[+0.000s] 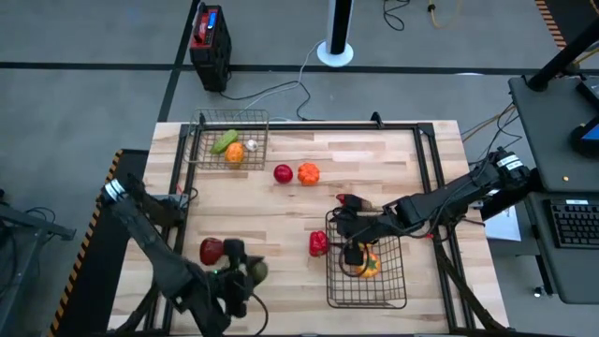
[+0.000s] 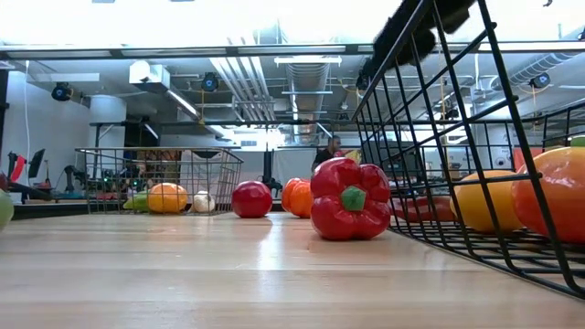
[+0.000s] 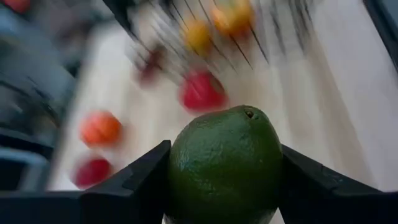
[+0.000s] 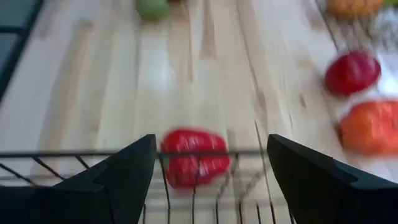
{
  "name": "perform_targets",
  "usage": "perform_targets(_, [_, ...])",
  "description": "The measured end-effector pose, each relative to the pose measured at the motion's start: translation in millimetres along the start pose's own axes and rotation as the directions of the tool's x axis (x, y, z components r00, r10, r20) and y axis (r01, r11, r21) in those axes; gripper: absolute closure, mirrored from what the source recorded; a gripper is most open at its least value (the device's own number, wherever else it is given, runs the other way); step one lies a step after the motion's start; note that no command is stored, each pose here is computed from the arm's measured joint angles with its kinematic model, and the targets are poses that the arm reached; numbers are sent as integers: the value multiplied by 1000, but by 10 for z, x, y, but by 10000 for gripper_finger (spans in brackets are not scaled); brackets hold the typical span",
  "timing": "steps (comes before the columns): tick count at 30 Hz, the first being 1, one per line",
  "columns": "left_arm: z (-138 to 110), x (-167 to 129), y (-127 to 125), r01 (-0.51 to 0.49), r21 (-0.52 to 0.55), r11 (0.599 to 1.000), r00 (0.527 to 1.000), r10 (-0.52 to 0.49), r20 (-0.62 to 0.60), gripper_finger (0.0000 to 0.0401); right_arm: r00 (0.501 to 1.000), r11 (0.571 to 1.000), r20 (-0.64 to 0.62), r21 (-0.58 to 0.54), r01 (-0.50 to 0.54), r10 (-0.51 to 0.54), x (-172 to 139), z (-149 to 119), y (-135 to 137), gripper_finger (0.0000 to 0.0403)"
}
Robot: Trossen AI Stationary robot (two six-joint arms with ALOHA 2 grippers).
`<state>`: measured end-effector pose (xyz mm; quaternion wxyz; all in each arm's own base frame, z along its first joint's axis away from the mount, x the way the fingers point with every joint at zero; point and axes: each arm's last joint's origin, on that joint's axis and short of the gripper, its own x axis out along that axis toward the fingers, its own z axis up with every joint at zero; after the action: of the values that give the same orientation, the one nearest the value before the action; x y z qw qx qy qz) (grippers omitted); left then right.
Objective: Sort produce into baskets
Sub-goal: Put the bottom green lime into the black wire basket
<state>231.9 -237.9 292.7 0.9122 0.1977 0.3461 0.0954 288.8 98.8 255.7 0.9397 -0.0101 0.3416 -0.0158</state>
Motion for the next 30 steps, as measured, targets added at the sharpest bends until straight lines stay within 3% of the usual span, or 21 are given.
perform_targets(6, [301, -46, 292, -52, 54, 997, 969, 37, 244, 187, 984, 998, 173, -57, -25, 35, 49, 57, 28, 111])
perform_targets(10, [318, 107, 380, 17, 95, 995, 934, -50, 354, 187, 957, 996, 285, -81, -32, 54, 70, 64, 45, 108])
perform_targets(14, [242, 319, 402, 80, 83, 993, 860, -111, 497, 187, 924, 992, 374, -117, -42, 84, 65, 33, 110, 110])
perform_targets(16, [180, 397, 401, 55, 57, 997, 826, -77, 559, 188, 905, 989, 413, -142, -49, 105, 53, 6, 161, 113])
perform_targets(21, [100, 454, 503, 41, -110, 993, 687, 51, 725, 185, 842, 981, 522, -188, -43, 137, 5, 27, 256, 117])
perform_targets(25, [7, 559, 538, 34, -153, 988, 674, 90, 734, 185, 814, 977, 566, -215, -9, 132, 25, 60, 273, 118])
perform_targets(30, [3, 658, 562, 47, -194, 980, 684, 110, 721, 185, 818, 974, 569, -219, 52, 84, 96, 106, 300, 123])
